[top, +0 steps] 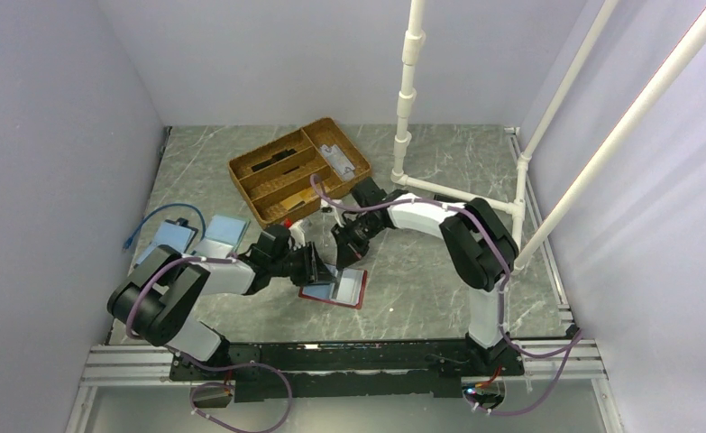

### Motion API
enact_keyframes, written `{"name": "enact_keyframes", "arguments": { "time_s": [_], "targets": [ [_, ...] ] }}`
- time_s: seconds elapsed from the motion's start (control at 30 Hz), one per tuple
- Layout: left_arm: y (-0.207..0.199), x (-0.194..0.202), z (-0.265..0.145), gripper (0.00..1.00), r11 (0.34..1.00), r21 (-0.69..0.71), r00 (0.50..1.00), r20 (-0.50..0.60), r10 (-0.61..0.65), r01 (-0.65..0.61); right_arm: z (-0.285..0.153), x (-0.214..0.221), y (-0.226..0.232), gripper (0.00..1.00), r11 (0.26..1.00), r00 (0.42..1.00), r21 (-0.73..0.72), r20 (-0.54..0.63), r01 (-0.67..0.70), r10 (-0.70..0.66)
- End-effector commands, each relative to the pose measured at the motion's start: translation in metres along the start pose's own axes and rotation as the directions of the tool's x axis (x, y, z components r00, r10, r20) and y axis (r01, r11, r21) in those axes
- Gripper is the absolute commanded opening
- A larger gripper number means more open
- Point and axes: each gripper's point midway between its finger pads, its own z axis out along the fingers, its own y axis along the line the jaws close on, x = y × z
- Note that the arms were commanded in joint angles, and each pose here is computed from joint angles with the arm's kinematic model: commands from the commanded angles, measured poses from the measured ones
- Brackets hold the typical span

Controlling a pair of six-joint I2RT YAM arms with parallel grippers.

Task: Take the credit cards out of the card holder
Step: Remove the credit card from the card holder.

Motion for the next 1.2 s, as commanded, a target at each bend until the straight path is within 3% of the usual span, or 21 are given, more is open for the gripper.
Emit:
{"name": "enact_keyframes", "arguments": {
  "time_s": [0.0, 0.23, 0.47, 0.9, 1.17],
  "targets": [
    [-0.006, -0.008, -0.002, 0.38, 0.999, 0.028, 0.998, 0.042, 0.042, -0.044, -0.037, -0.022, 0.005, 0.08, 0.985, 0.985, 0.045, 0.038, 0.169, -0.170],
    [-0.007, -0.009, -0.009, 0.47, 0.998, 0.024, 0.996, 0.060, 0.063, -0.064, -0.071, -0.026, 0.020, 0.12, 0.939, 0.939, 0.069, 0.040, 0.338, -0.341],
    [-0.011, -0.011, -0.015, 0.49, 0.997, 0.021, 0.995, 0.074, 0.066, -0.068, -0.103, -0.026, 0.049, 0.21, 0.847, 0.844, 0.105, 0.080, 0.522, -0.530],
    [-0.017, -0.018, -0.021, 0.57, 0.999, 0.026, 0.992, 0.118, 0.036, -0.039, -0.128, -0.022, 0.080, 0.29, 0.722, 0.701, 0.153, 0.171, 0.675, -0.692],
    [-0.015, -0.019, -0.022, 0.56, 0.999, 0.023, 0.991, 0.132, 0.030, -0.034, -0.116, 0.003, 0.087, 0.57, 0.545, 0.525, 0.137, 0.160, 0.827, -0.836]
  ]
}}
